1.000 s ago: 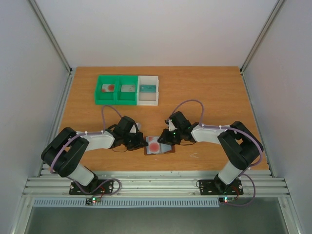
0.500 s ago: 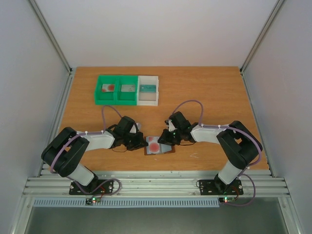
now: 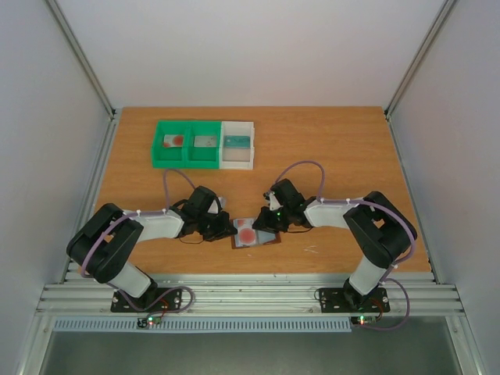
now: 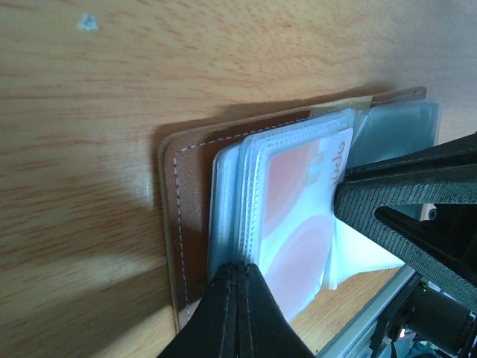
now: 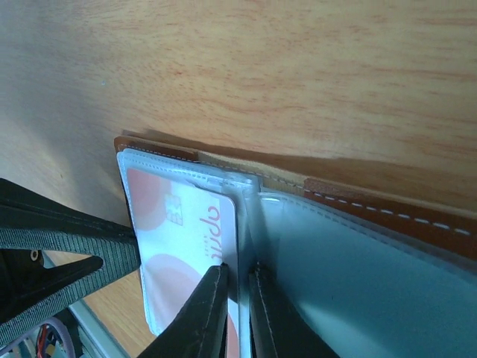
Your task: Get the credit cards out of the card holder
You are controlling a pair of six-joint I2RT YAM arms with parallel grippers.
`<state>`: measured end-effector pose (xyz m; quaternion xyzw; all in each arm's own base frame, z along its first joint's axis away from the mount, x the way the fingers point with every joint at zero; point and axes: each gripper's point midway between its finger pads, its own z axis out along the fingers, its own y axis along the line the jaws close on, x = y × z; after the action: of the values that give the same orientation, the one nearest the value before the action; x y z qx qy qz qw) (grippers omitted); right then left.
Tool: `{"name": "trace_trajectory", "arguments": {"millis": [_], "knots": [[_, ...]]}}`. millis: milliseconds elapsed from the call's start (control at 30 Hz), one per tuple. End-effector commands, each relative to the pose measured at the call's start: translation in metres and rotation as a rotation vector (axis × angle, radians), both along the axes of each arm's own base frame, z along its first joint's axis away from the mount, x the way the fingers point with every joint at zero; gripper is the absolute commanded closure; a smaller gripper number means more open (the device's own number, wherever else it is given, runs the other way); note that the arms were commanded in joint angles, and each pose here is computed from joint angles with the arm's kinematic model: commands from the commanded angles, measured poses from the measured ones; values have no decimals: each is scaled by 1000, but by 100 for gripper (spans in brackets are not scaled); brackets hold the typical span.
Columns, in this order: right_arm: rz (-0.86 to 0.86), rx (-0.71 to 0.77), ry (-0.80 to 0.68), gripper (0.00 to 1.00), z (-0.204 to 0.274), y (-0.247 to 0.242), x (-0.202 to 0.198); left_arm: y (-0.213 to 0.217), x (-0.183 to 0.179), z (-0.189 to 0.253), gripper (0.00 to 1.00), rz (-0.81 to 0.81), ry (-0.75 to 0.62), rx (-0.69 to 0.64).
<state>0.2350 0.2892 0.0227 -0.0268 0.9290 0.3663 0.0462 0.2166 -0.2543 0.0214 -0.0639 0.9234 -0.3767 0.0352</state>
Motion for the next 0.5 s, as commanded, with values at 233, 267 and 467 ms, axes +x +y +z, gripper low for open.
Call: {"name": "trace_trajectory", "arguments": {"millis": [233, 267, 467], "knots": [[28, 72, 26, 92, -2, 14, -4, 5, -3, -16, 100, -7, 2, 45], [28, 73, 24, 95, -2, 13, -5, 5, -3, -16, 100, -7, 3, 47], [-1, 65, -22, 99, 8, 3, 1, 8, -4, -18, 98, -6, 4, 63]]}}
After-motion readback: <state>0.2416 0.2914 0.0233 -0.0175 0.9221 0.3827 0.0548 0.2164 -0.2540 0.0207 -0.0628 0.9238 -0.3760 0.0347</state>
